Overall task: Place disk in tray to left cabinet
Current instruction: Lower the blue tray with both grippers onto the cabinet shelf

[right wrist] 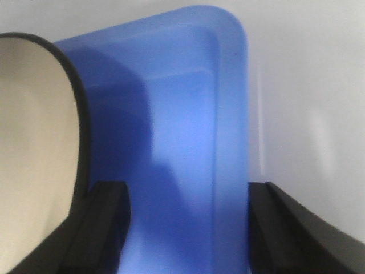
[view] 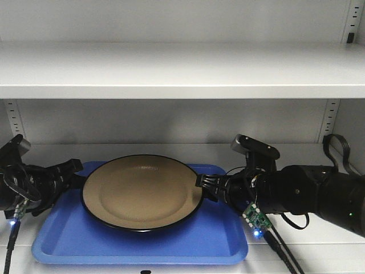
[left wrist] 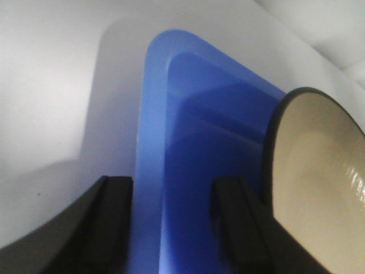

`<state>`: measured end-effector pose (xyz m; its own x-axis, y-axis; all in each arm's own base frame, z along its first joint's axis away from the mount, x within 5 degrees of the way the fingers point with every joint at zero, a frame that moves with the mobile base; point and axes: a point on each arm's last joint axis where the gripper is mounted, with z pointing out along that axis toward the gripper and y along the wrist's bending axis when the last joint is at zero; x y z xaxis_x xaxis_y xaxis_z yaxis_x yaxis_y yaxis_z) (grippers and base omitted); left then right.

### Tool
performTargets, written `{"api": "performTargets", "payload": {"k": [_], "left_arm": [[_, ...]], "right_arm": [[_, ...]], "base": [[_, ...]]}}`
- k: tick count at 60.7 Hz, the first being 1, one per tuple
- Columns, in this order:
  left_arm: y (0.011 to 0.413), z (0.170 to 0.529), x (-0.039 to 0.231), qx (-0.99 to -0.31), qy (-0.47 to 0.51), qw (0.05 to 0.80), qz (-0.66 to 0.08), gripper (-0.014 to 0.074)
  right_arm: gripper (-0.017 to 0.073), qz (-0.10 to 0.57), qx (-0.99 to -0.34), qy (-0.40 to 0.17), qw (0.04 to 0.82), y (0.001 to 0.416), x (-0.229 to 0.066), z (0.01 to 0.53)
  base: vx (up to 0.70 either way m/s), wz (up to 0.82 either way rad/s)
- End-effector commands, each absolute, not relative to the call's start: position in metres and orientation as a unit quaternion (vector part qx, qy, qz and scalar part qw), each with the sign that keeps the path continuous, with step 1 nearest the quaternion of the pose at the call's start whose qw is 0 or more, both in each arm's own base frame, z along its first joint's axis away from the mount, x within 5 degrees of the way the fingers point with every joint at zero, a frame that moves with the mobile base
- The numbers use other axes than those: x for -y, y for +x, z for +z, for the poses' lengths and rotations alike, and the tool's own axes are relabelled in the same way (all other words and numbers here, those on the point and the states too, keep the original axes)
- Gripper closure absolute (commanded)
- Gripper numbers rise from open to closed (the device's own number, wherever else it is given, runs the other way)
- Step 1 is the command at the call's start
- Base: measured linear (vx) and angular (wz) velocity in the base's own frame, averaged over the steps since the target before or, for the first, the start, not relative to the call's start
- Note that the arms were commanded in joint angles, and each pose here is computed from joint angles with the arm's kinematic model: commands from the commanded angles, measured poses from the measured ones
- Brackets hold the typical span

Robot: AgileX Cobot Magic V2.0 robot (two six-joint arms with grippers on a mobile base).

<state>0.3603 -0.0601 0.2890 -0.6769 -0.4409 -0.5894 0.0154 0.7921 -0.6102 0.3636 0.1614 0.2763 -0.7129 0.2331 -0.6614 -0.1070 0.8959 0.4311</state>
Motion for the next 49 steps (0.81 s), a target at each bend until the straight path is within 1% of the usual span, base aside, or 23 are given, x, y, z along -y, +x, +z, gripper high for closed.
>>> {"api": "performTargets", "payload": {"k": [1, 9, 16, 49], "left_arm": [[0.353, 0.320, 0.069, -0.839, -0.123, 0.412, -0.334, 0.0122], [0.355, 0.321, 0.067, -0.836, -0.129, 0.421, -0.328, 0.0123], [0.356, 0.322, 0.066, -0.833, -0.133, 0.428, -0.324, 0.0123], [0.355, 0.320, 0.068, -0.837, -0.129, 0.415, -0.333, 0.0123]], "right_arm": [[0.0075, 0.261, -0.841, 0.060, 0.469, 0.364, -0.147, 0.330], [0.0075, 0.255, -0.842, 0.083, 0.468, 0.365, -0.128, 0.336], [0.0075, 0.246, -0.847, 0.084, 0.463, 0.365, -0.121, 0.336], [0.0075, 0.238, -0.852, 0.076, 0.461, 0.365, -0.120, 0.335]], "base": [[0.00, 0.00], [0.00, 0.00], [0.00, 0.00], [0.00, 0.00]]}}
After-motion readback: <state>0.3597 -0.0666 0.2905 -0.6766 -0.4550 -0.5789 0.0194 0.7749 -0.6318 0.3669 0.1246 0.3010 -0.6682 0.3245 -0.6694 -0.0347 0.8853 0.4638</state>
